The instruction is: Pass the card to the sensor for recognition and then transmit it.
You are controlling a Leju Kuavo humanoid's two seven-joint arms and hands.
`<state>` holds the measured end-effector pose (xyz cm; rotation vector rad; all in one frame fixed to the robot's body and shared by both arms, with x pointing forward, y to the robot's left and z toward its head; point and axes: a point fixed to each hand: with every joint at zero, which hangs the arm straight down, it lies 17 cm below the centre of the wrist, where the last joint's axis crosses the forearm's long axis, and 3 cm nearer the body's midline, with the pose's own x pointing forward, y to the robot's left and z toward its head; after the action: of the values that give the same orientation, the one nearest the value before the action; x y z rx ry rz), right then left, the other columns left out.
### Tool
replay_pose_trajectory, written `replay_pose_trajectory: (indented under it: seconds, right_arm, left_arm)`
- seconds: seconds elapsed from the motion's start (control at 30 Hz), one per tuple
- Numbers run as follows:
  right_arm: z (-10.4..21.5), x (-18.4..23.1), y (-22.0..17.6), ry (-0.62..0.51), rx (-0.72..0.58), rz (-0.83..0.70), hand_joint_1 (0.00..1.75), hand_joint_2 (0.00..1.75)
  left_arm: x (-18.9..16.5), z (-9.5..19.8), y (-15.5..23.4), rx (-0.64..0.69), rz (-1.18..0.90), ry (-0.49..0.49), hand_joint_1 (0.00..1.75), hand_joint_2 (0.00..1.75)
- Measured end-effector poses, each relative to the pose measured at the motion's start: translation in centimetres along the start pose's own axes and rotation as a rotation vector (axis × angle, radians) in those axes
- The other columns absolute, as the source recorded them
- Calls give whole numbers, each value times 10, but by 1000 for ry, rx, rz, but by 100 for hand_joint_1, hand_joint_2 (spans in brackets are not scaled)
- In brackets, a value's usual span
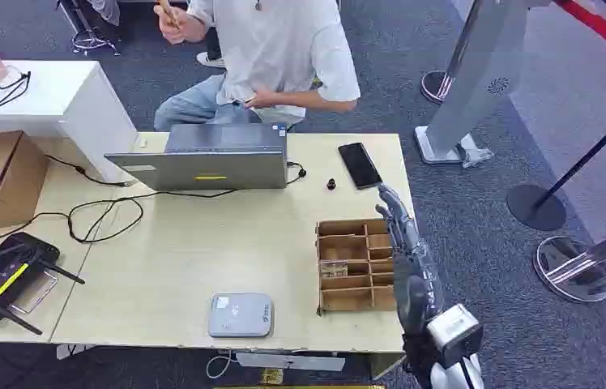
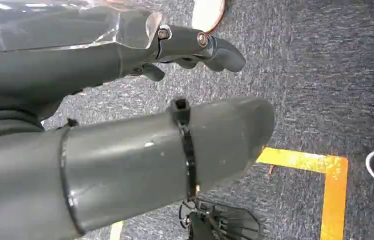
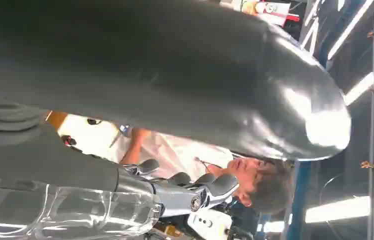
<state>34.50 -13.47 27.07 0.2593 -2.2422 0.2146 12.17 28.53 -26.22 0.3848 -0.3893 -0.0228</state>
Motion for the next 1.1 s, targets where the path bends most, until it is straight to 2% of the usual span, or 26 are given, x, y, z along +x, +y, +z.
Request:
replay_pose_trajectory:
  seconds: [0.53,0.77,1.1]
  right_arm:
    - [18,-4,-1,18,-13,17,0,0]
    - [15,-1,0,0,6,69,0,0]
    - [-31,-5,-10,-87,33,324,0,0]
  left_arm:
    - [1,1,1,3,-15,-25,0,0]
    - [2,1,0,0,-20,-34,0,0]
    - [9,2,-7,-23,-65,-65,0,0]
